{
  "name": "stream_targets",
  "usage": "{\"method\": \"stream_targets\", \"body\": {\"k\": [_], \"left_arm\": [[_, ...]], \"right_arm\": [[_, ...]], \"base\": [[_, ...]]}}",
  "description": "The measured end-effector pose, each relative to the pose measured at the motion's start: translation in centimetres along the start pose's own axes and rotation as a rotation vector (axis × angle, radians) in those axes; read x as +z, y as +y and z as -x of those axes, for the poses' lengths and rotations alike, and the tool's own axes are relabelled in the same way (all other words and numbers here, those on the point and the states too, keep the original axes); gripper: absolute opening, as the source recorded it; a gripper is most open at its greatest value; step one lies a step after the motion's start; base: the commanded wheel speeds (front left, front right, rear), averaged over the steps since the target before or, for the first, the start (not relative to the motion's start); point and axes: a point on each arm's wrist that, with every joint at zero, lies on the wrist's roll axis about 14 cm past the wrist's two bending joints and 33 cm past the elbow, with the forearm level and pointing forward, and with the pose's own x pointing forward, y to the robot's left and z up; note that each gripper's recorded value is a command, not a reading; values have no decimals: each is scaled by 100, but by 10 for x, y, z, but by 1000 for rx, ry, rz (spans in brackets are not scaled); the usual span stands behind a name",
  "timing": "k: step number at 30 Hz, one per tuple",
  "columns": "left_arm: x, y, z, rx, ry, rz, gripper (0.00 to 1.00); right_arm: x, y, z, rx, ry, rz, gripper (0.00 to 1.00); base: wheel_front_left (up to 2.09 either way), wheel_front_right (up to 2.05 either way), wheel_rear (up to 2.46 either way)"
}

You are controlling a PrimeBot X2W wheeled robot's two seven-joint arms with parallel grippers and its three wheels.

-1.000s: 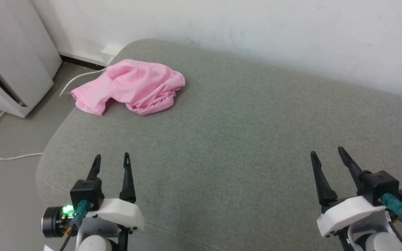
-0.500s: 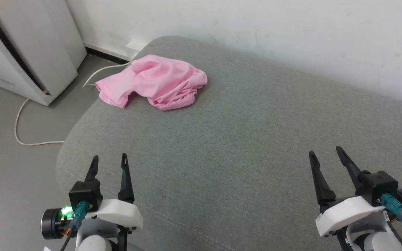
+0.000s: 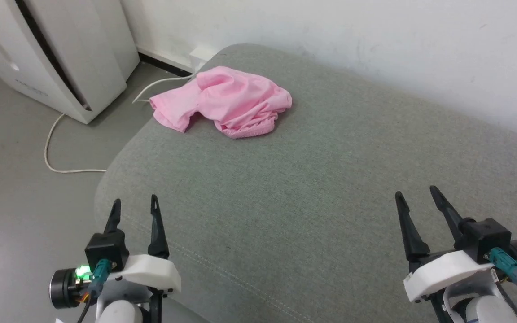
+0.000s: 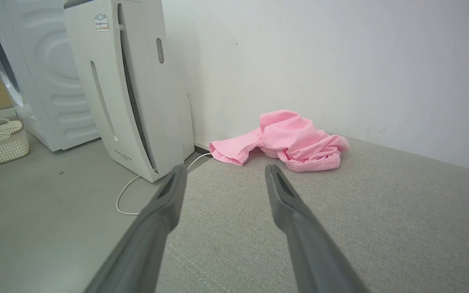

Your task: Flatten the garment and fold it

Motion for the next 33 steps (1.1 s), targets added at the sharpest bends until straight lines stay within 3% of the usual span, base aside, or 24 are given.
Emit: {"method": "stream_targets", "body": {"k": [21, 28, 33], "left_arm": [[1, 26, -3, 101, -11, 14, 100], [50, 16, -64, 62, -135, 44, 100], [82, 7, -129, 16, -157, 26, 100]], "right_arm": [[-8, 16, -22, 61, -3, -45, 100], [6, 17, -51, 89, -56, -32, 100], [-8, 3, -63, 71, -46, -51, 100]], "base": [[0, 0, 0], [0, 0, 0], [0, 0, 0]]}}
